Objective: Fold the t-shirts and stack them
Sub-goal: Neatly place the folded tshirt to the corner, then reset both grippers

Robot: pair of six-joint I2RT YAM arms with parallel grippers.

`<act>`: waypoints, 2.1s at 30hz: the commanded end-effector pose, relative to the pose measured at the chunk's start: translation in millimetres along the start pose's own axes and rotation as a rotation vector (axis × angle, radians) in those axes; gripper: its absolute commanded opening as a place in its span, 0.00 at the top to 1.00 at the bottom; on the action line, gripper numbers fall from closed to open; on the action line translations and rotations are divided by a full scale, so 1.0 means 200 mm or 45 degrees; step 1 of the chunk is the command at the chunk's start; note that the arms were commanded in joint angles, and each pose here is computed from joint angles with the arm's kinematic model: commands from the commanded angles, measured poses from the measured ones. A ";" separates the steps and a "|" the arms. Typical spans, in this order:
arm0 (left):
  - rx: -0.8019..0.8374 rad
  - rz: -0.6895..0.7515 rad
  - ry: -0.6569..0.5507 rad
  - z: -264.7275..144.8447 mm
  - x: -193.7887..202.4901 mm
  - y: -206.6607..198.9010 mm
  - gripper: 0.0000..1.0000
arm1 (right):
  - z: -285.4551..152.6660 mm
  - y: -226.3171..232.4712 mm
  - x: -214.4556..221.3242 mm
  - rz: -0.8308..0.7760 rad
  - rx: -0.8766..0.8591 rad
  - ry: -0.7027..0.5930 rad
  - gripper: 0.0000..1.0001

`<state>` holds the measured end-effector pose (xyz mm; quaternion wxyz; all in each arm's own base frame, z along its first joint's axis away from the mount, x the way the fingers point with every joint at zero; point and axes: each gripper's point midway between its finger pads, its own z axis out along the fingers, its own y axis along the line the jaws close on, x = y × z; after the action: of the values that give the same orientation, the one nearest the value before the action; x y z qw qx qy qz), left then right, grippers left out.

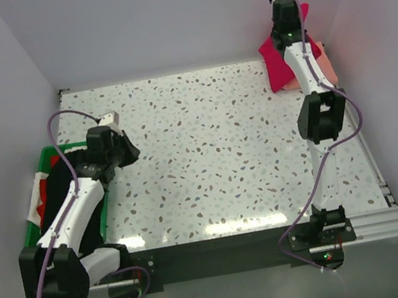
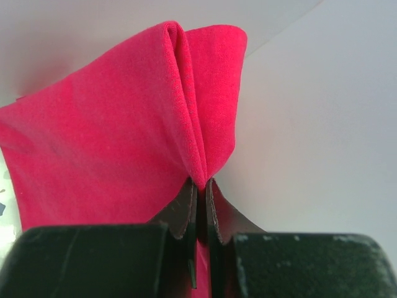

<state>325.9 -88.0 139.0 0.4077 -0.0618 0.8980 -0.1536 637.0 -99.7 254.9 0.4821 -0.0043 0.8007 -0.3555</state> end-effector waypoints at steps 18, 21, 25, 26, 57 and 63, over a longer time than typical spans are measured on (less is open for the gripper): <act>0.032 0.032 -0.010 0.00 -0.01 -0.02 0.85 | -0.07 -0.28 -0.16 0.065 0.245 -0.134 1.00; 0.032 0.032 -0.010 0.00 -0.01 -0.02 0.85 | -0.07 -0.29 -0.16 0.056 0.255 -0.134 1.00; 0.042 0.033 -0.009 0.00 -0.01 -0.02 0.85 | -0.07 -0.30 -0.17 0.053 0.261 -0.132 1.00; 0.043 0.032 -0.005 0.00 0.00 -0.02 0.85 | -0.07 -0.30 -0.16 0.049 0.261 -0.128 1.00; 0.073 0.037 -0.033 -0.03 -0.03 -0.05 0.84 | -0.18 -0.10 -0.19 0.146 0.190 -0.129 0.01; 0.097 0.041 -0.080 -0.07 -0.08 -0.08 0.84 | -0.43 0.13 -0.26 0.224 0.031 -0.174 0.01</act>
<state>323.4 -93.4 145.0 0.4108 -0.0537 0.8941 -0.1699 623.3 -54.5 244.2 0.4964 0.0139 0.7827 -0.3751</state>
